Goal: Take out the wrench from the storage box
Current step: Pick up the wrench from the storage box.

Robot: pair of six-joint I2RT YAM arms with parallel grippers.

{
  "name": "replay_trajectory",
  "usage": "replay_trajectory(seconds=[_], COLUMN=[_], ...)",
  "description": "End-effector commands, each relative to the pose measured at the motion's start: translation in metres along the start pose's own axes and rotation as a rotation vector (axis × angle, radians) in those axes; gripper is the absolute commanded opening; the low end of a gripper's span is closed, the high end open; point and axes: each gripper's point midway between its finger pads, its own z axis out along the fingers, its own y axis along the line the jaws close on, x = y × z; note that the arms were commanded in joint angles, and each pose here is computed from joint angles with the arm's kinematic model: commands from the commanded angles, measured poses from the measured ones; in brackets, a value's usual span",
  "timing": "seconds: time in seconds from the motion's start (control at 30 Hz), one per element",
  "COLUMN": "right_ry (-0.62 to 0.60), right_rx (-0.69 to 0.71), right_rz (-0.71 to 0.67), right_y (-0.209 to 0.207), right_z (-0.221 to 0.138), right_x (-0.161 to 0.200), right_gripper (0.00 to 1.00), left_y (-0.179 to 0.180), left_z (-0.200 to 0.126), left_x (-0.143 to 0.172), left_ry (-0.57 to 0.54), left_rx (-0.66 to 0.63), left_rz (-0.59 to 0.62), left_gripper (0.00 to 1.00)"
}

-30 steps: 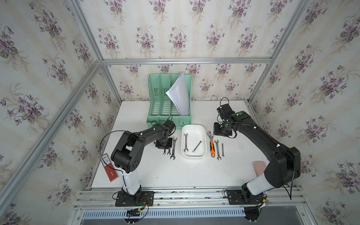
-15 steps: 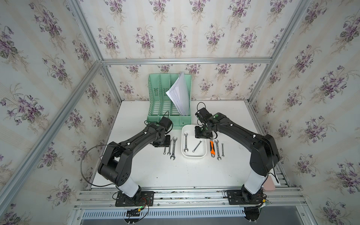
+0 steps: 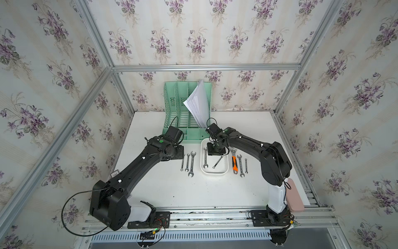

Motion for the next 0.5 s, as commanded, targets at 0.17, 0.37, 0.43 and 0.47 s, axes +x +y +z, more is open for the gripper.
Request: replay_trajectory(seconds=[0.17, 0.37, 0.43, 0.47], right_ry=[0.009, 0.016, 0.013, 0.012], right_rx=[0.001, 0.034, 0.053, 0.055], right_rz=[-0.012, -0.001, 0.001, 0.002], right_y=[0.007, 0.002, -0.001, -0.001], right_z=[0.022, 0.037, 0.04, 0.041], right_x=[-0.006, -0.009, -0.011, -0.011], right_gripper=[0.5, 0.51, 0.5, 0.5], left_y=[0.008, 0.012, 0.012, 0.013], left_z=[-0.01, -0.014, -0.015, -0.015], left_x=[-0.002, -0.002, -0.003, -0.002], left_ry=[-0.033, -0.054, -0.063, -0.064], left_rx=[-0.024, -0.028, -0.024, -0.026], left_rz=[-0.018, -0.029, -0.03, -0.03], left_gripper=[0.71, 0.71, 0.71, 0.71])
